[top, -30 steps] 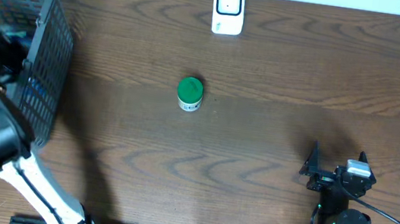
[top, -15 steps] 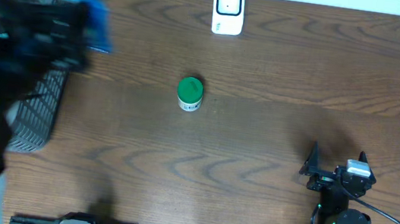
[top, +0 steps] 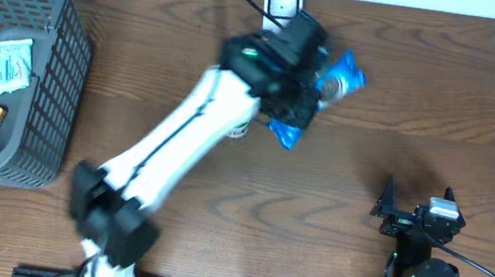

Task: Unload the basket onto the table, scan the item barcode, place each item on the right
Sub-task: 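Carry Oreo pack with left gripper and drop it right of jar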

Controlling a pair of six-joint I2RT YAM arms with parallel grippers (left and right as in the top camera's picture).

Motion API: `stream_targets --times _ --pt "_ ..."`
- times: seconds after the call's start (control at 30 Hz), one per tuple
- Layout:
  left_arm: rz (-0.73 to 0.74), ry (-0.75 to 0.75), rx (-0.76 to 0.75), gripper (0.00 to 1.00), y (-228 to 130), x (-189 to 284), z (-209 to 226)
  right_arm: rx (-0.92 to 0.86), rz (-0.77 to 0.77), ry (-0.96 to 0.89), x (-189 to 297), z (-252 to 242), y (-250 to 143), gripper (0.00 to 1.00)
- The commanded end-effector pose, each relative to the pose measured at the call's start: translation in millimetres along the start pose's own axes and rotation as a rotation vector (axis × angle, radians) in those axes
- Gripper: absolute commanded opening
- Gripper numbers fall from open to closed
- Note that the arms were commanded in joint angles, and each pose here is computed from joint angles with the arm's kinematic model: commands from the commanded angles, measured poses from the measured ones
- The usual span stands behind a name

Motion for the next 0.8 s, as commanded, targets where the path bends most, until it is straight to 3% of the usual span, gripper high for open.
stream_targets --times 0.0,0.27,0.53,0.57,0.77 --pt "0.055 0.017 -0.003 0.08 1 -35 1 0.015 0.003 0.01 0 2 -1 0.99" --pt "0.246 0.079 0.035 0.08 -18 -132 28 0.015 0.003 0.01 0 2 -1 0.99" --pt "0.27 0.217 0.022 0.09 -24 -148 48 0.015 0.003 0.01 0 2 -1 0.99" --pt "0.265 0.217 0.021 0.13 -23 -146 47 0.015 0.003 0.01 0 2 -1 0.99" --pt "0.192 0.203 0.011 0.72 -12 -107 36 0.015 0.003 0.01 0 2 -1 0.99"
Point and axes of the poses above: each gripper's point midway between its finger pads, its own x axis back along the fingers, its own z axis along the line the jaws close on, y = z × x, the point moved 6 cm from there along x, back along the fingers, and after that the axes turned 5 degrees about -x, right-handed, at the moved point
